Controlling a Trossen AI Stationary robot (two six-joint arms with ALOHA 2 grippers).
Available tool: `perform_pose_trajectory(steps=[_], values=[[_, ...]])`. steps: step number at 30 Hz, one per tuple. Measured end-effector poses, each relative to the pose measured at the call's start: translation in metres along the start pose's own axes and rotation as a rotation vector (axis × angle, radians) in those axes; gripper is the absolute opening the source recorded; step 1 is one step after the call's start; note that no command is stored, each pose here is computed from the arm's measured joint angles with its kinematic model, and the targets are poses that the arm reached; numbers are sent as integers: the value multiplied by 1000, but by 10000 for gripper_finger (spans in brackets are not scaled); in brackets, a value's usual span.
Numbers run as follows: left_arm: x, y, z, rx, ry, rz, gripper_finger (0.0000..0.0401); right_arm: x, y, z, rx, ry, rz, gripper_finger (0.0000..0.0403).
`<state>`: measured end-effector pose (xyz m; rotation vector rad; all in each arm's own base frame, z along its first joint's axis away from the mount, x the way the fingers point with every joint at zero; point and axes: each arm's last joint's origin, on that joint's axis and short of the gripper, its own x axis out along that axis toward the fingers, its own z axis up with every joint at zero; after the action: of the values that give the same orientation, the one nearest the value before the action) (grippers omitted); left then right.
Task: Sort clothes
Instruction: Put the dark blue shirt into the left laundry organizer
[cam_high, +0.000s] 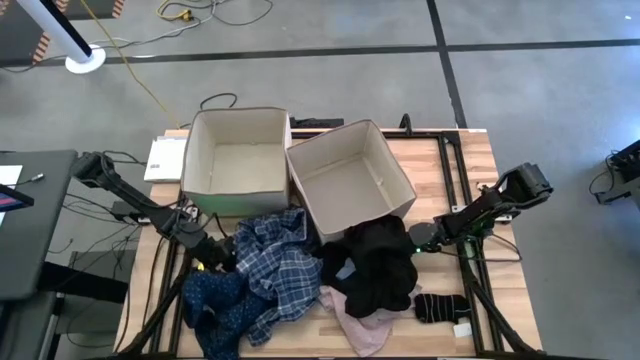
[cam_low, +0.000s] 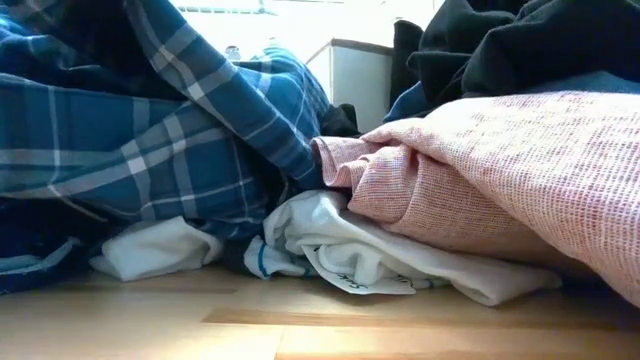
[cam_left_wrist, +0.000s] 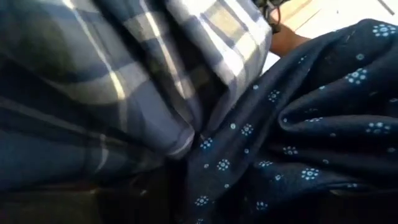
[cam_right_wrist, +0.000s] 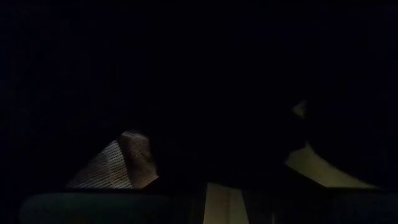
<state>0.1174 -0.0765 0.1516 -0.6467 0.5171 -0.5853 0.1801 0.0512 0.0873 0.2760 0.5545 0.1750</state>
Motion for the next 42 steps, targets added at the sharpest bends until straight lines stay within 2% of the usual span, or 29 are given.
perform_pose_trajectory(steps=[8, 13, 25, 34, 42], values=[[1, -13, 15, 175, -54, -35, 211, 0, -1, 1, 0, -15, -24, 102], [0, -17, 23, 318, -156, 4, 211, 0, -1, 1, 0, -16, -24, 102], [-2, -24, 31, 442, -273, -24, 194, 0, -1, 1, -15, -21, -49, 102], [-2, -24, 32, 506, -278, -17, 150, 0, -2, 1, -18, -22, -56, 102], [-2, -24, 30, 493, -241, -46, 66, 0, -2, 1, -24, -24, -65, 102]])
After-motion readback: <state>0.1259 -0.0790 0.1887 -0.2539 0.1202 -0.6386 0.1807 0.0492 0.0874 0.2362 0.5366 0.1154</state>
